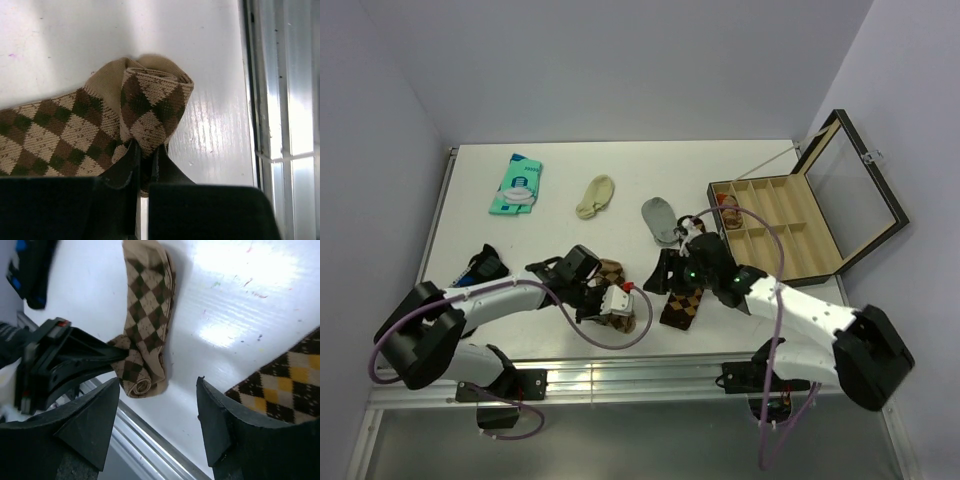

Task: Roll the socks
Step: Roll the sock at the center of the board.

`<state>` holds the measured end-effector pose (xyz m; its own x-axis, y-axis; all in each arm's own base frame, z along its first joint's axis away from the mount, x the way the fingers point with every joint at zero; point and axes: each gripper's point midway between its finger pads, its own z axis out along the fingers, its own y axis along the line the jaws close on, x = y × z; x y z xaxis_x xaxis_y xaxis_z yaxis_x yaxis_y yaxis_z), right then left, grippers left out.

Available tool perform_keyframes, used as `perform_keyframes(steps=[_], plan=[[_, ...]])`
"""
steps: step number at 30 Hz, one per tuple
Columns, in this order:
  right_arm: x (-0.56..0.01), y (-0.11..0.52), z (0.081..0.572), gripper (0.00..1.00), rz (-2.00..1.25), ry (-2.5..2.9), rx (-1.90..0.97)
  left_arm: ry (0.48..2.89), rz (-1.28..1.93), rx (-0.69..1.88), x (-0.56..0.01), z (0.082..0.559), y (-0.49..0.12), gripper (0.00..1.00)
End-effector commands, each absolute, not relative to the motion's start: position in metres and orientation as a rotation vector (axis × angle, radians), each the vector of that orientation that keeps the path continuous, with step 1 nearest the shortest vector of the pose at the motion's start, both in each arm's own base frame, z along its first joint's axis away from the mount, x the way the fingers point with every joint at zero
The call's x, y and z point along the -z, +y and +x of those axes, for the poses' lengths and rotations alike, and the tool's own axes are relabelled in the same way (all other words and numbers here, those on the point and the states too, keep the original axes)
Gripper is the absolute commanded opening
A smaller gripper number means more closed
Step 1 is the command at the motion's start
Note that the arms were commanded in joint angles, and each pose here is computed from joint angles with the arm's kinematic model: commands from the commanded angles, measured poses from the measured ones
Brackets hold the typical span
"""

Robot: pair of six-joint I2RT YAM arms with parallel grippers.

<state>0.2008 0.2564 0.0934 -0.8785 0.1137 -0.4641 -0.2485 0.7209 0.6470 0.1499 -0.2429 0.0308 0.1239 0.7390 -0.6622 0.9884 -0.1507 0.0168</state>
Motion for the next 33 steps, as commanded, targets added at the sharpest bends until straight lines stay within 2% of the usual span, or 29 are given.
perform_keyframes(steps=[1,7,13,18,33], plan=[[-0.118,0.240,0.217,0.70,-0.017,2.273,-0.953,1.789,2.053,0.929,-0.022,0.117,-0.223,0.00],[-0.136,0.232,0.203,0.71,-0.133,2.121,-0.944,1.883,2.052,1.133,-0.030,0.124,-0.219,0.00],[-0.133,0.256,0.183,0.71,-0.320,2.063,-0.867,2.022,2.061,1.303,-0.026,0.128,-0.210,0.00],[-0.130,0.296,0.153,0.71,-0.571,1.998,-0.840,2.099,2.072,1.367,-0.020,0.130,-0.206,0.00],[-0.108,0.353,0.131,0.74,-0.919,1.899,-0.831,2.194,2.064,1.451,-0.015,0.136,-0.209,0.00]])
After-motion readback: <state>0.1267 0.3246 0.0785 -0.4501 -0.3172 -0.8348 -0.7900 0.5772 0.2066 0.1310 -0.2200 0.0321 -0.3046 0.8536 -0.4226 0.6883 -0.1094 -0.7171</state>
